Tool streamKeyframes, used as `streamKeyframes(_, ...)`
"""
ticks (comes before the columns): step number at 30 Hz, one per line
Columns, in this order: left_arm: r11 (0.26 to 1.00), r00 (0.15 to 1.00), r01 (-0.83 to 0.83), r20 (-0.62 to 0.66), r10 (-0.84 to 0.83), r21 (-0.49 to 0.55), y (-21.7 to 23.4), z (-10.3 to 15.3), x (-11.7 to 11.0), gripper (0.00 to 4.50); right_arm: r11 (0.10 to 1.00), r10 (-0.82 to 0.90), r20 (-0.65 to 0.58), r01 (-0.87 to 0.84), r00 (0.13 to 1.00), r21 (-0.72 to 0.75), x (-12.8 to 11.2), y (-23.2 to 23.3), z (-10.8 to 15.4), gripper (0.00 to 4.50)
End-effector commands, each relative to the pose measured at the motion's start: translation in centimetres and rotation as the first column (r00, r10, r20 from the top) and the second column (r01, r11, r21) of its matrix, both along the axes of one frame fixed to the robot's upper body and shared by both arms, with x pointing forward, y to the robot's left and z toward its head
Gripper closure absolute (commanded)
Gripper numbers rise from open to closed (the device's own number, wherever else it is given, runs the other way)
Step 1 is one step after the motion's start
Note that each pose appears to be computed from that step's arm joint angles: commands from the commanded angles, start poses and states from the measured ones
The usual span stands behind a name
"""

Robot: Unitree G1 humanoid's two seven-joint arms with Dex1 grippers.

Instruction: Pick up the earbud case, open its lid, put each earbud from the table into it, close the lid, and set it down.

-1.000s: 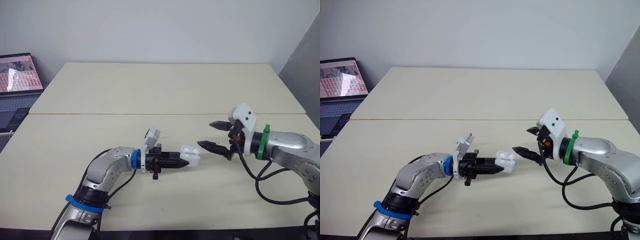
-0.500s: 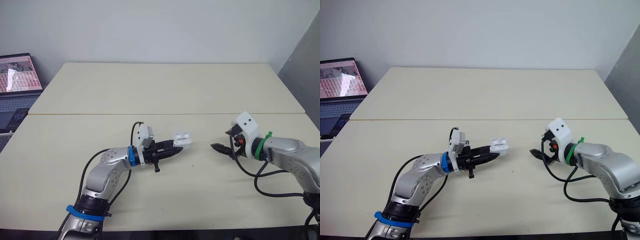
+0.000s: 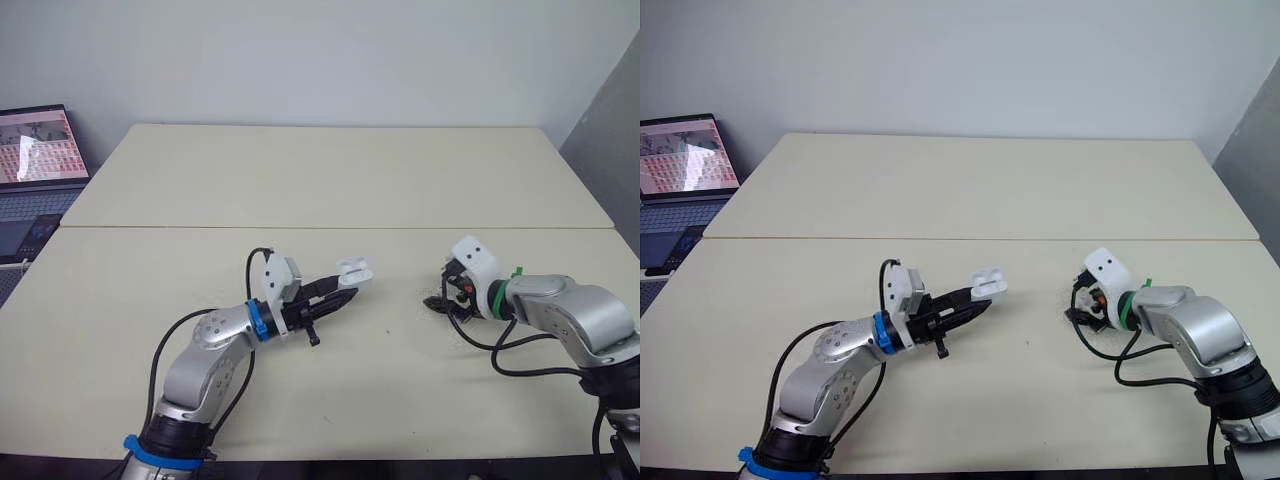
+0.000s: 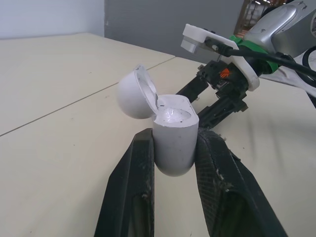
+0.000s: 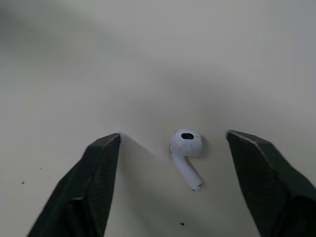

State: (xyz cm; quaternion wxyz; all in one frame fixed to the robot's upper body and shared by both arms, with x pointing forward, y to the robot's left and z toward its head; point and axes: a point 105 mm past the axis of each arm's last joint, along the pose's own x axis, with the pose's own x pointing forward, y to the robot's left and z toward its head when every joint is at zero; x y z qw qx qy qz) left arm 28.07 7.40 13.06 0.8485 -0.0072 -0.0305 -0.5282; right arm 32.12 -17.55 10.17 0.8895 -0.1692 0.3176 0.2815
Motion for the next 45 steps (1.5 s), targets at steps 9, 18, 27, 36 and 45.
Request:
streamKeyframes(9, 1.0, 1.0, 0.007, 0.03, -0.006, -0.009, 0.2, 0.9, -0.7, 3.72, 0.992, 0.129, 0.081, -0.129, 0.988, -0.006, -0.6, 0.7, 1.6, 4.11)
streamKeyframes(18, 1.0, 0.999, 0.028, 0.018, -0.028, -0.003, 0.1, 0.8, -1.0, 3.72, 0.852, 0.516, -0.073, -0.52, 0.853, -0.053, -7.5, 0.1, 1.8, 4.11)
streamKeyframes(27, 0.999, 0.999, 0.043, 0.022, -0.043, -0.002, -0.2, 0.9, -1.0, 3.72, 0.795, 0.537, -0.204, -0.572, 0.818, -0.202, -7.8, -4.1, -1.0, 4.11)
streamKeyframes(36, 0.999, 0.998, 0.053, 0.021, -0.053, 0.0, -0.4, 0.9, -1.0, 3.72, 0.74, 0.596, -0.225, -0.636, 0.771, -0.219, -8.1, -5.3, -1.5, 4.11)
streamKeyframes(45, 0.998, 0.998, 0.06, 0.022, -0.06, 0.002, -0.4, 0.9, -1.0, 3.72, 0.687, 0.555, -0.288, -0.625, 0.78, -0.37, -8.5, -5.2, -0.1, 2.08)
